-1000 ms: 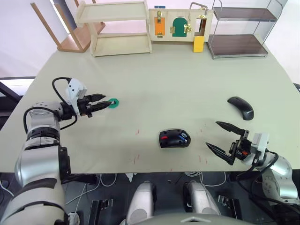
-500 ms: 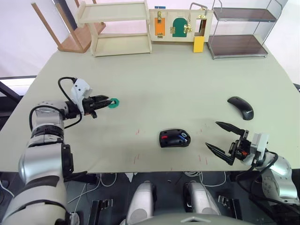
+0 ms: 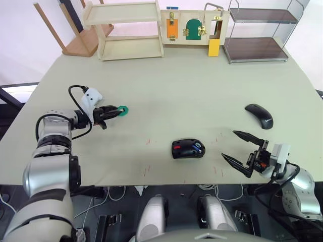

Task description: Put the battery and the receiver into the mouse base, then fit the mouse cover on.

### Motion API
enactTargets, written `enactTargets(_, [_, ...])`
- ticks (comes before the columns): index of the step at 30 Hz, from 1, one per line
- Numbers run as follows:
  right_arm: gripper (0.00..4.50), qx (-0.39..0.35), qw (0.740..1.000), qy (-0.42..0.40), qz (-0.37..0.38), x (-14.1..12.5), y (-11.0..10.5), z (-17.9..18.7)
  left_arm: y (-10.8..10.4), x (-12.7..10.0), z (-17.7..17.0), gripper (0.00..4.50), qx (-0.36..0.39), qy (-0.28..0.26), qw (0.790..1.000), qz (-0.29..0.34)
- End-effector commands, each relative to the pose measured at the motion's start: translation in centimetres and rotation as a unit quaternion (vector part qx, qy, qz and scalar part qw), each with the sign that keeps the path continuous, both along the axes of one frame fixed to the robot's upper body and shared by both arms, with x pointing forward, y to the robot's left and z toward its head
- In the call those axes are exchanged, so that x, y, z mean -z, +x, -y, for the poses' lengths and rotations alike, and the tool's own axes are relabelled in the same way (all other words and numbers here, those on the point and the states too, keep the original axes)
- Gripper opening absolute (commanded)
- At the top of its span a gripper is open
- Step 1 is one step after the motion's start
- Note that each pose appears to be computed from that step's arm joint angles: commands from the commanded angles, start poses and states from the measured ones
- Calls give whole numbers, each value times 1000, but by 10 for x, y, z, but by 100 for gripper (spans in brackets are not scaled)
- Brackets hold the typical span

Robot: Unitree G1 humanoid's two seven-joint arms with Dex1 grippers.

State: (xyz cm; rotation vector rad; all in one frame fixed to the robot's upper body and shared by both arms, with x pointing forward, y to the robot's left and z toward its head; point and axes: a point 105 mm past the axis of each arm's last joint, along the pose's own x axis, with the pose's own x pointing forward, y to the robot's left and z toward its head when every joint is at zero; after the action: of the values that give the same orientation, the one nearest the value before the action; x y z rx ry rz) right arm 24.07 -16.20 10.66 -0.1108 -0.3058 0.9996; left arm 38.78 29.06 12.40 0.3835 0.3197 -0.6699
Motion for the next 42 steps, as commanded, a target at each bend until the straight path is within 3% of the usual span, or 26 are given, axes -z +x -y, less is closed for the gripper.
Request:
enactTargets(1, [450,1,1000,-4,28,-11,-1,1,1,-3,-3,116,-4,17,1000,8])
enactTargets(42, [450,-3,999,-15,31,-11,-5,-2,8,5,7,116,-12,18,1000,-9])
